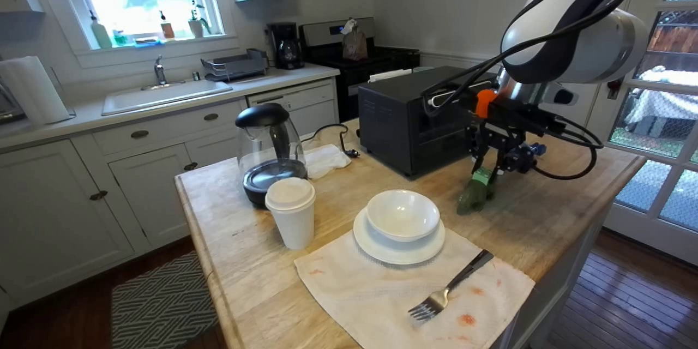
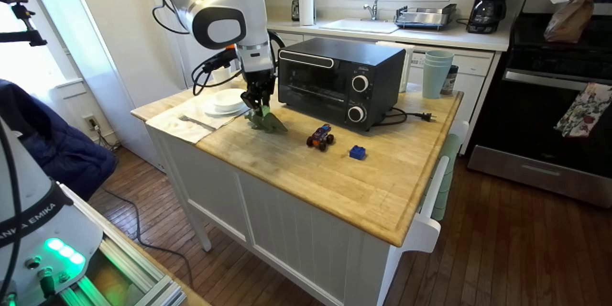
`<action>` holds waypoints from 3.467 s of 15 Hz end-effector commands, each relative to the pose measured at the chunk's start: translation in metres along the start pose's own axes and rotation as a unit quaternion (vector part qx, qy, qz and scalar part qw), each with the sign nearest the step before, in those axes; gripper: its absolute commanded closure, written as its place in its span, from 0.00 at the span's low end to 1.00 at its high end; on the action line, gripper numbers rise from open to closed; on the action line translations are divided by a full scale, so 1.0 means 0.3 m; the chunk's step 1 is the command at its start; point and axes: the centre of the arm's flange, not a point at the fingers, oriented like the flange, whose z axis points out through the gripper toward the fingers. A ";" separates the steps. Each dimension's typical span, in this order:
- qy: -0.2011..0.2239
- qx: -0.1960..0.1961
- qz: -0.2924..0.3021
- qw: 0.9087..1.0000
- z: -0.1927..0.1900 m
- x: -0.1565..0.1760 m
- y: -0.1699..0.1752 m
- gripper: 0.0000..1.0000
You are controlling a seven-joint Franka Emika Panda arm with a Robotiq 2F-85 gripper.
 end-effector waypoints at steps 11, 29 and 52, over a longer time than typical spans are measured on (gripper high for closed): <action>0.000 -0.019 0.004 1.000 0.038 0.002 -0.009 0.32; 0.047 0.017 -0.045 0.998 -0.135 0.084 -0.017 0.00; 0.099 -0.006 -0.003 0.995 -0.086 0.540 0.029 0.00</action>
